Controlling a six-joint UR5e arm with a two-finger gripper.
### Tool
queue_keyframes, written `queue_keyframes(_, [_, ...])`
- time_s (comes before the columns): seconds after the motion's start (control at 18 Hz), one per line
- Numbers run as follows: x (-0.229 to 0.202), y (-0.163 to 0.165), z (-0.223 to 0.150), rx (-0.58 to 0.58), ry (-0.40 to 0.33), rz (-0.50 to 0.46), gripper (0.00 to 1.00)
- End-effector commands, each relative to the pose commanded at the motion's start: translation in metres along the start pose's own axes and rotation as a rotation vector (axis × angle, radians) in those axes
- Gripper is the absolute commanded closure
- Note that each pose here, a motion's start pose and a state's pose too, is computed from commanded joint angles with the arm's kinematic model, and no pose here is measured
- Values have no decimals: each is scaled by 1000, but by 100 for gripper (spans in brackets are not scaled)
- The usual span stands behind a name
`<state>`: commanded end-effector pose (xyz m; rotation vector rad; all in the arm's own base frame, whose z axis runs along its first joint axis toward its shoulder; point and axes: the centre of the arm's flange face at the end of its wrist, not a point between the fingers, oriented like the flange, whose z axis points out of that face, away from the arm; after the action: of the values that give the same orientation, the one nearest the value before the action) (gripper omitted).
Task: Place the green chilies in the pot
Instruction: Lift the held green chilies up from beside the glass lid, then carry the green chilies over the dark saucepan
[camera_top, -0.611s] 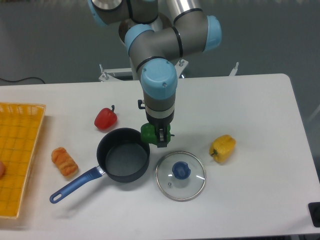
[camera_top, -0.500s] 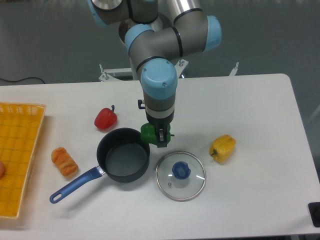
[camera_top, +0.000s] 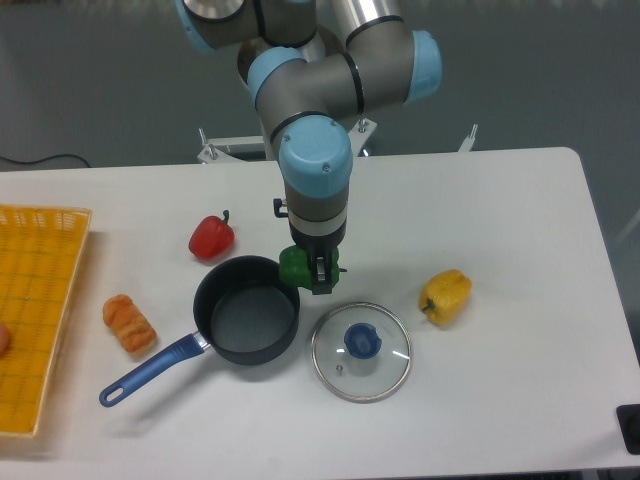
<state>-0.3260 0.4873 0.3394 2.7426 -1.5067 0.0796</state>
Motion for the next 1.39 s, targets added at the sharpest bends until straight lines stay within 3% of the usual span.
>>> queue_keyframes(1.17, [23, -103, 8, 0, 23, -71, 50])
queue_keyframes(1.39, [17, -109, 16, -1, 32, -102, 50])
